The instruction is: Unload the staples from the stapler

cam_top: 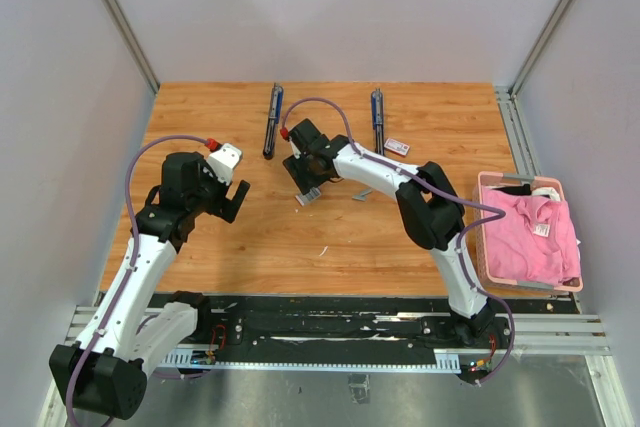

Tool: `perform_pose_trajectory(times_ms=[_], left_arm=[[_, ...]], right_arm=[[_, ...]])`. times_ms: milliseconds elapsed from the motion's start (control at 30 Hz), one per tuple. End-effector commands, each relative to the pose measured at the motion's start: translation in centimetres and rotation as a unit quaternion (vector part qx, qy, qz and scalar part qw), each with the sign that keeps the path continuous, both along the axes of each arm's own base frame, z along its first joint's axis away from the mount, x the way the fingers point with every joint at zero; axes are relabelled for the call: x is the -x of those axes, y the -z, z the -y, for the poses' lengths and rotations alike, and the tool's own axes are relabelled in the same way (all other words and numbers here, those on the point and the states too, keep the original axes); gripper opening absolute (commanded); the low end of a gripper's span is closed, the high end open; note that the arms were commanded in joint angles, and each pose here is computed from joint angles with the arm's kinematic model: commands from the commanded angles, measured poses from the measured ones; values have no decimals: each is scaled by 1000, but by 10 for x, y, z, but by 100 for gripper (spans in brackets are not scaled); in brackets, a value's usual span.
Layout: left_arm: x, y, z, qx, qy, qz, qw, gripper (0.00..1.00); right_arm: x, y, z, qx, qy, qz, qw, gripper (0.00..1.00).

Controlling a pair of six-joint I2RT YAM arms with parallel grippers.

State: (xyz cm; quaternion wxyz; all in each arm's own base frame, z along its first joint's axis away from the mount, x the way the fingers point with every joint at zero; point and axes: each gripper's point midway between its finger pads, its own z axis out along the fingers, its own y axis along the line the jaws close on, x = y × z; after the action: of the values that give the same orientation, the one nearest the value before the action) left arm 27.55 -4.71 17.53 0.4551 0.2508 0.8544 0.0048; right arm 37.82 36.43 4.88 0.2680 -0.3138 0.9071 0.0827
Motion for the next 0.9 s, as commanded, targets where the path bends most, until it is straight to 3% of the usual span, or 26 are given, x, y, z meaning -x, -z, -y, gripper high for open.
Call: perform_pose_trajectory(times_ms=[0, 867], left_arm=[[-2, -5, 0, 0, 2, 16, 1000, 98], [-2, -5, 0, 1, 3, 15, 1000, 98]], right_arm=[[4, -8, 7, -2, -5, -4, 1000, 63], [11, 19, 11, 17, -15, -29, 999, 66]])
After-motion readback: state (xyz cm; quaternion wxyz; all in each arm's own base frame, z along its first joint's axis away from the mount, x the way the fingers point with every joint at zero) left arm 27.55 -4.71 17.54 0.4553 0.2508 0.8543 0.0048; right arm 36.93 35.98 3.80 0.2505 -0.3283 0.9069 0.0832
